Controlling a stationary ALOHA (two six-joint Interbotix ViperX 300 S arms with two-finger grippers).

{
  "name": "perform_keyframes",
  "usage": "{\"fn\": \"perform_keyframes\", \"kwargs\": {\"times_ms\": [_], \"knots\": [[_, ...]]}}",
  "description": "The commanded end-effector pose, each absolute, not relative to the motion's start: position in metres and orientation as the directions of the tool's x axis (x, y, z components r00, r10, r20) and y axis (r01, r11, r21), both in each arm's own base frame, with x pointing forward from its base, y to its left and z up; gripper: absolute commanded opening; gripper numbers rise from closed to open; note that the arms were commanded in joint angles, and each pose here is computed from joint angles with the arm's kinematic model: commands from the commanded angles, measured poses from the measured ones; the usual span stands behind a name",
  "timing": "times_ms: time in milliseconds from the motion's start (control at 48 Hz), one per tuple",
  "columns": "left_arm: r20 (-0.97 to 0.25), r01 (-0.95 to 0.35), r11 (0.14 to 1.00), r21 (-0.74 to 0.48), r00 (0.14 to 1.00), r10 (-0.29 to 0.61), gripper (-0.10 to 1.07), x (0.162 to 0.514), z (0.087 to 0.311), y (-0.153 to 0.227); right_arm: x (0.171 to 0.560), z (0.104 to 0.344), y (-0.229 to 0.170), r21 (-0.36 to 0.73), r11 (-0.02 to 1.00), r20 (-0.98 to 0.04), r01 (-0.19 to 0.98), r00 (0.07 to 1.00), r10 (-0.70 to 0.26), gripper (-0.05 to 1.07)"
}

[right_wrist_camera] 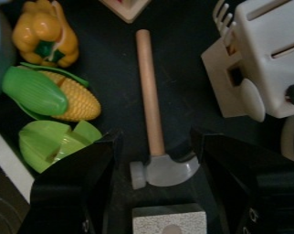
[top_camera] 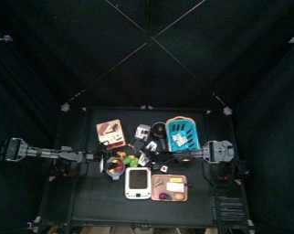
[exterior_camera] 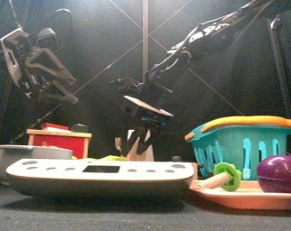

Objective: Grab hammer

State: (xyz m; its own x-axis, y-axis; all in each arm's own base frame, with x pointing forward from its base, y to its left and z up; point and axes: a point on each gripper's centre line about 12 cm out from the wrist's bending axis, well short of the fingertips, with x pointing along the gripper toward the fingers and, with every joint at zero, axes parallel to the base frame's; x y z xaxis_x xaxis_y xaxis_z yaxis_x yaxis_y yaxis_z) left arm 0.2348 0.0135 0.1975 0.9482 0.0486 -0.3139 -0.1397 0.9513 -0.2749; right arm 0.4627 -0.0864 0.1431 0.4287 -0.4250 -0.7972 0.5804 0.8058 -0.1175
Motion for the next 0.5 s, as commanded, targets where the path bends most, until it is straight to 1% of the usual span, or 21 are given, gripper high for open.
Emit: {"fn": "perform_keyframes", "kwargs": {"times_ms": [0, 188, 375, 479], "knots": [[-0.301, -0.139, 0.951, -0.276, 0.952, 0.052, 0.9, 0.237, 0.202, 0.014, 0.468, 0.158, -0.09, -0.097, 0.801, -0.778, 0.59, 0.457, -0.431, 0.91], [-0.305, -0.14, 0.952, -0.273, 0.951, 0.053, 0.9, 0.236, 0.2, 0.015, 0.47, 0.15, -0.091, -0.102, 0.801, -0.785, 0.59, 0.447, -0.429, 0.91], [-0.307, -0.154, 0.95, -0.273, 0.95, 0.066, 0.9, 0.236, 0.2, 0.018, 0.474, 0.13, -0.091, -0.088, 0.803, -0.804, 0.589, 0.434, -0.406, 0.91], [-0.307, -0.157, 0.949, -0.273, 0.949, 0.069, 0.9, 0.235, 0.199, 0.018, 0.473, 0.126, -0.094, -0.085, 0.798, -0.81, 0.597, 0.425, -0.404, 0.88]]}}
